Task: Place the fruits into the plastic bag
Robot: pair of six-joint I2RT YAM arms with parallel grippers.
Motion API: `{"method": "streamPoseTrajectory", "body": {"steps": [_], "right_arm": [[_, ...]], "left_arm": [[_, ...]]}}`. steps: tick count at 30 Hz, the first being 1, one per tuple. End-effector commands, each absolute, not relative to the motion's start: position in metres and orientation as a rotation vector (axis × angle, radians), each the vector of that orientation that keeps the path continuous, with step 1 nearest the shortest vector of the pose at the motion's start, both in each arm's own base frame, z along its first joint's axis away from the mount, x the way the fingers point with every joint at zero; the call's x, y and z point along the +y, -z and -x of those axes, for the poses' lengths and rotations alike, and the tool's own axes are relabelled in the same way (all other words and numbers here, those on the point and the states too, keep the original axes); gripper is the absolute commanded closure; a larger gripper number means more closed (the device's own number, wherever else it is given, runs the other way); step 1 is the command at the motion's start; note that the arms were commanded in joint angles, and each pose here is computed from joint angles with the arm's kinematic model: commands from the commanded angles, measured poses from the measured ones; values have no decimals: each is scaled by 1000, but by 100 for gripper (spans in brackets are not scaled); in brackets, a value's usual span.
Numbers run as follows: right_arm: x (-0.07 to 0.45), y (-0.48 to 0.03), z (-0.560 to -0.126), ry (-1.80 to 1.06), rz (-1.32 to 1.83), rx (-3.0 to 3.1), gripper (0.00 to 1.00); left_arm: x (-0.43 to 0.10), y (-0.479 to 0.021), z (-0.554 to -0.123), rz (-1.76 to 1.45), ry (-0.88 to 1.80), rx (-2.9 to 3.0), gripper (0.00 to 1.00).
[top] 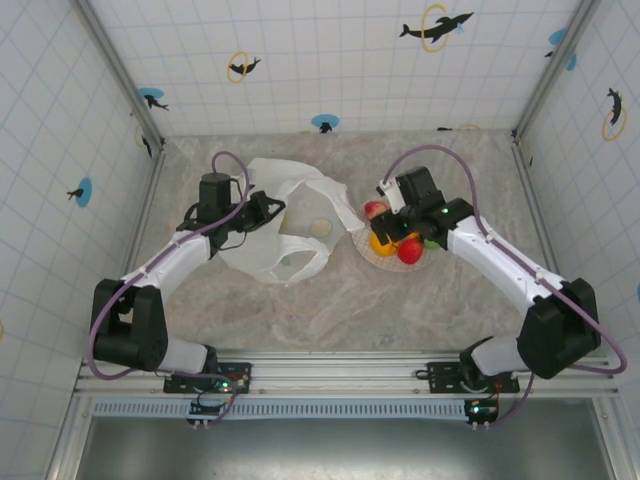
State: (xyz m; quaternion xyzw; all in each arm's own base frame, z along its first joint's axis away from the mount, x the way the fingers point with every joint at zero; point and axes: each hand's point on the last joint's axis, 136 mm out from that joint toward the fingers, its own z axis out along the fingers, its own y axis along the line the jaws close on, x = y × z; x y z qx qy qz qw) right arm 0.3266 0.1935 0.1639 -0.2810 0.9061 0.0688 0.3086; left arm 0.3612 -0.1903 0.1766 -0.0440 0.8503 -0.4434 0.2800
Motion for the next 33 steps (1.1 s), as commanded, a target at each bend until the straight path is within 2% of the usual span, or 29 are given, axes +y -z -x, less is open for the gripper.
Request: {"method": "streamPoseTrajectory", "body": {"steps": [1, 26, 33], "right_arm": [[193, -154, -329, -137, 738, 2475, 0], [206, -61, -334, 65, 964, 2688, 5], [205, -52, -336, 87, 965, 2684, 14]], "left_arm": [[-188, -174, -364, 131, 1184, 2292, 100], [-188, -174, -364, 126, 1186, 2295, 100], [-188, -173, -364, 129, 1187, 2298, 100]]}}
